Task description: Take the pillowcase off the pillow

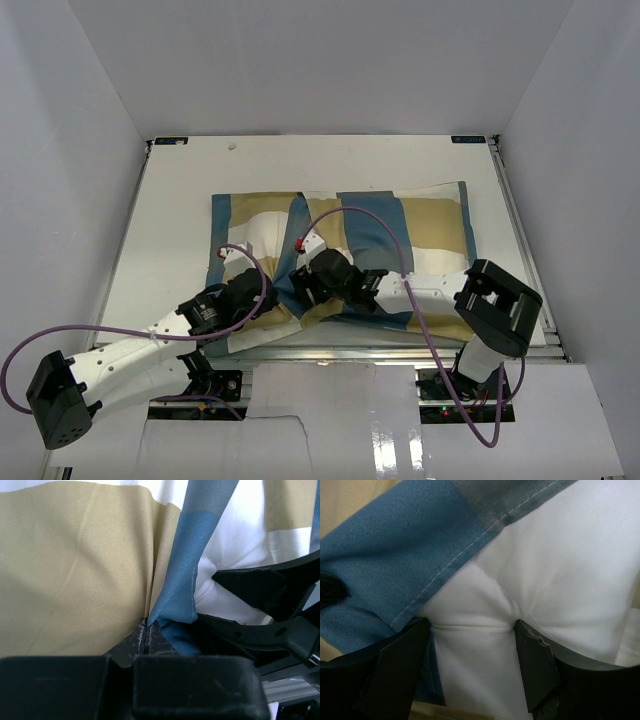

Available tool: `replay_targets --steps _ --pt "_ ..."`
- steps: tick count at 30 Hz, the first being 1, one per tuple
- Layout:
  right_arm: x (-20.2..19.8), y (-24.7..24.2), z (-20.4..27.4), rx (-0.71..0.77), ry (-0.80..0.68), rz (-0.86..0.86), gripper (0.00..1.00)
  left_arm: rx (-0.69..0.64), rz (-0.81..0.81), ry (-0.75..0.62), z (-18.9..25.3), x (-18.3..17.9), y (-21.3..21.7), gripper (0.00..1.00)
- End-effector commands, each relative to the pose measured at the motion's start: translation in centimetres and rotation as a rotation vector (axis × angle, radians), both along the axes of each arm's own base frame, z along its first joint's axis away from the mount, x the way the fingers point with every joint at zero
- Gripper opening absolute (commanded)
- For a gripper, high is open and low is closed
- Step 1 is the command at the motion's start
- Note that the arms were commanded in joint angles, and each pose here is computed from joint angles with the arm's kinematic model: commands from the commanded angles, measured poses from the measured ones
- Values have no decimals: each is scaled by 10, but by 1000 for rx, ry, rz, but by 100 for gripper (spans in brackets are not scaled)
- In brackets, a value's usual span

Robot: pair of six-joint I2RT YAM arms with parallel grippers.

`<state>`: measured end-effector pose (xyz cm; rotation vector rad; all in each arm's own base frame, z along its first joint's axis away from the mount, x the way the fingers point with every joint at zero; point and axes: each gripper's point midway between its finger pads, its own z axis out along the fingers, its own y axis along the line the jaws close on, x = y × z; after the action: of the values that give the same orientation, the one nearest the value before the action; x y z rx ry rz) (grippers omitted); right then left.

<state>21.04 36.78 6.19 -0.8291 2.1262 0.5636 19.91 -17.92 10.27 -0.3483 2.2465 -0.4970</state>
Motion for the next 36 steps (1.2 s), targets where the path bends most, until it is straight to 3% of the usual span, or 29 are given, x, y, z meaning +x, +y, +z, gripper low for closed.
replay_targets --steps 1,4,6,7,8,18,26,36 --pt "5 -3 -20 -59 20 -42 74 40 51 -13 3 1 17 0" --pt "12 -13 -36 -101 31 -127 61 43 69 -19 8 1 21 0" --pt "24 -29 -45 -114 52 -220 35 33 95 -34 17 3 24 0" --pt "28 -38 -48 -115 62 -261 16 52 106 -24 16 1 30 0" --pt "37 -58 -51 -116 75 -322 8 58 113 -25 18 1 32 0" --pt "60 -147 -31 -33 69 -546 8 61 168 -44 31 -2 48 0" --pt "78 -213 11 84 -4 -763 8 110 187 56 -15 -11 51 0" --pt "57 -149 66 240 -10 -393 8 9 77 67 -59 -11 18 0"
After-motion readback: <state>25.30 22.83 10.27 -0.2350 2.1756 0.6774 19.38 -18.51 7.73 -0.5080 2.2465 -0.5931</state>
